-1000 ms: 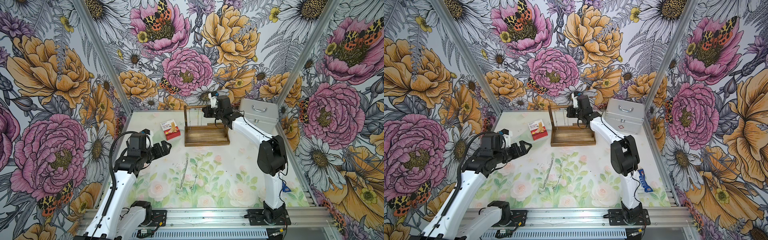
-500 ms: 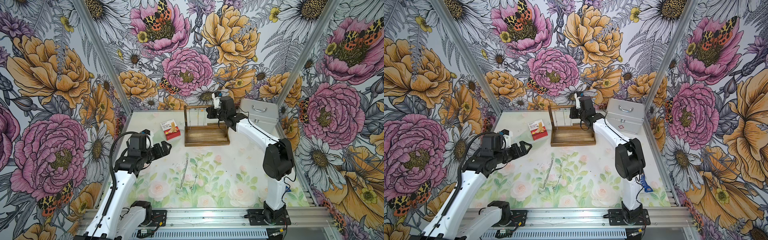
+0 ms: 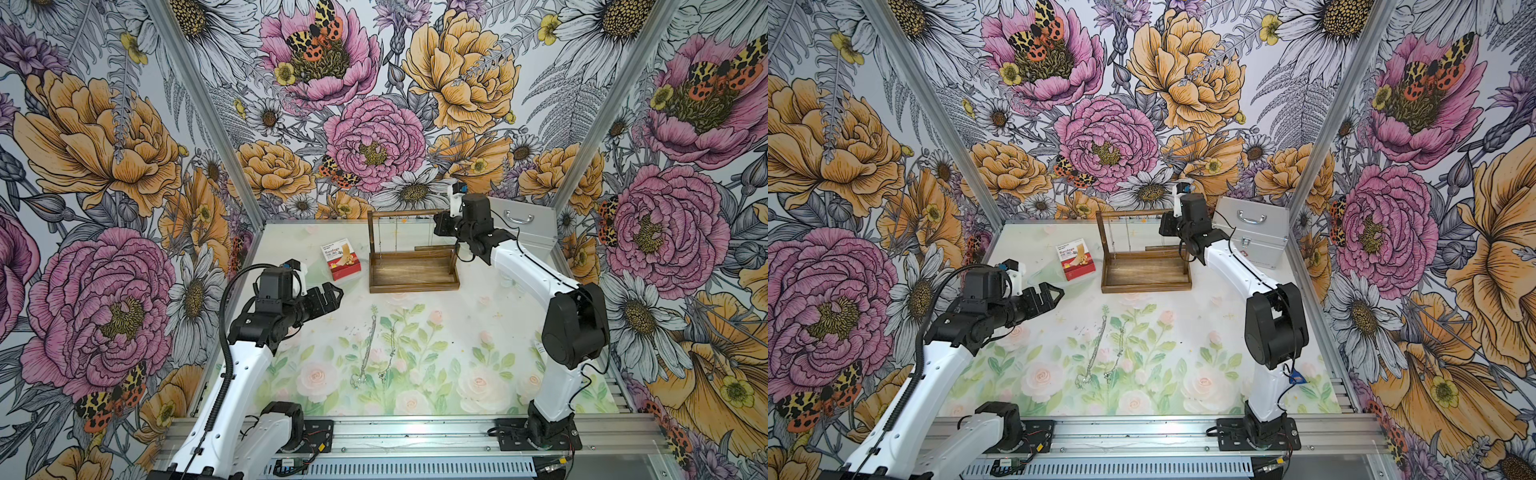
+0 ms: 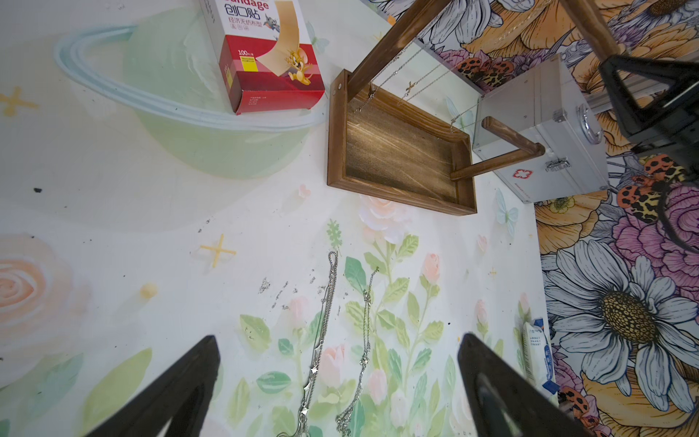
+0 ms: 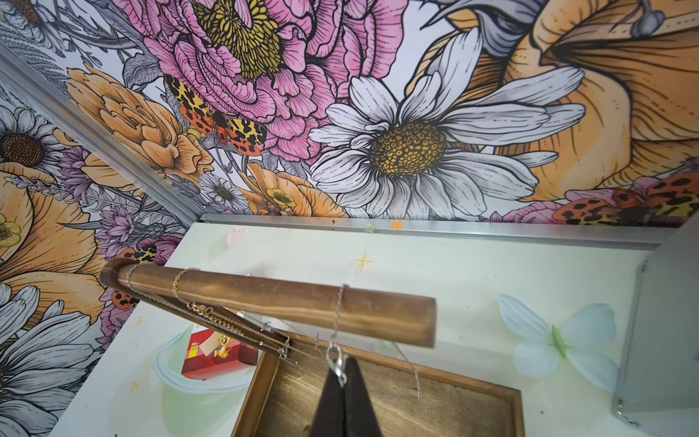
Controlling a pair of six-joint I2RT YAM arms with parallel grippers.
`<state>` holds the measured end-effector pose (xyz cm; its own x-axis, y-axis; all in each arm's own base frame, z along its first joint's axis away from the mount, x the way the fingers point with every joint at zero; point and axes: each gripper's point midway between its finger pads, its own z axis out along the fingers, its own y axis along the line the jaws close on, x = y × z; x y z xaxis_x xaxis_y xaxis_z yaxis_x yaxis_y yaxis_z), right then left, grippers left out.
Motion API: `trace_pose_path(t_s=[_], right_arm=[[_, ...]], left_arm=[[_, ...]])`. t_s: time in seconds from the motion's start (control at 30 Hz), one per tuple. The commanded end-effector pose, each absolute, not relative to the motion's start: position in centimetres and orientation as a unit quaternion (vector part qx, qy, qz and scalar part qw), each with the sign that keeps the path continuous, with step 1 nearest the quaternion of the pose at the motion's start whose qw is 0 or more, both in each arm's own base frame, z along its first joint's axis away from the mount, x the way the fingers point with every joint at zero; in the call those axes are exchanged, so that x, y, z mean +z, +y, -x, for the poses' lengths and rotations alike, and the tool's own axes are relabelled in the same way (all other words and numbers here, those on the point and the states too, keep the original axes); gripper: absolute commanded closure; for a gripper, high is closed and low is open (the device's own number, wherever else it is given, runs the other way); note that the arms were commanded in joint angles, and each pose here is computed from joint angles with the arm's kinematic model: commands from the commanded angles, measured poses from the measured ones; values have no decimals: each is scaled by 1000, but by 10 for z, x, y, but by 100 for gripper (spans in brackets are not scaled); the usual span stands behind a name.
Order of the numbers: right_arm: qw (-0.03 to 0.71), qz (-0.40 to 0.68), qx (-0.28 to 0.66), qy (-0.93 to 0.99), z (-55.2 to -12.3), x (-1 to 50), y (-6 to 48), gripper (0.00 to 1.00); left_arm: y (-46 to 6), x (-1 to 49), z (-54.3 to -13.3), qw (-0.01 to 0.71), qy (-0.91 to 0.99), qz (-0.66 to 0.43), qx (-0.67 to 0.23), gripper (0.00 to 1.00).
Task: Take the necklace off the jewelry display stand
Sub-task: Take off the necklace from the stand.
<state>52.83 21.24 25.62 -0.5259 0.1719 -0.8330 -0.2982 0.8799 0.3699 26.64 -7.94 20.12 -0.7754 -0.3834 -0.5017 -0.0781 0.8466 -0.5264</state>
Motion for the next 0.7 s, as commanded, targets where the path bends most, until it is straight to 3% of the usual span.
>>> trace_pose_path(t_s=[0.0, 0.67], right_arm=[[515, 25, 250, 819, -529, 283, 202, 100], [539, -18, 220, 813, -536, 295, 157, 100]], left_arm=[[-82, 204, -268, 316, 905, 121, -259, 1], [-82, 203, -269, 318, 905, 120, -257, 1]])
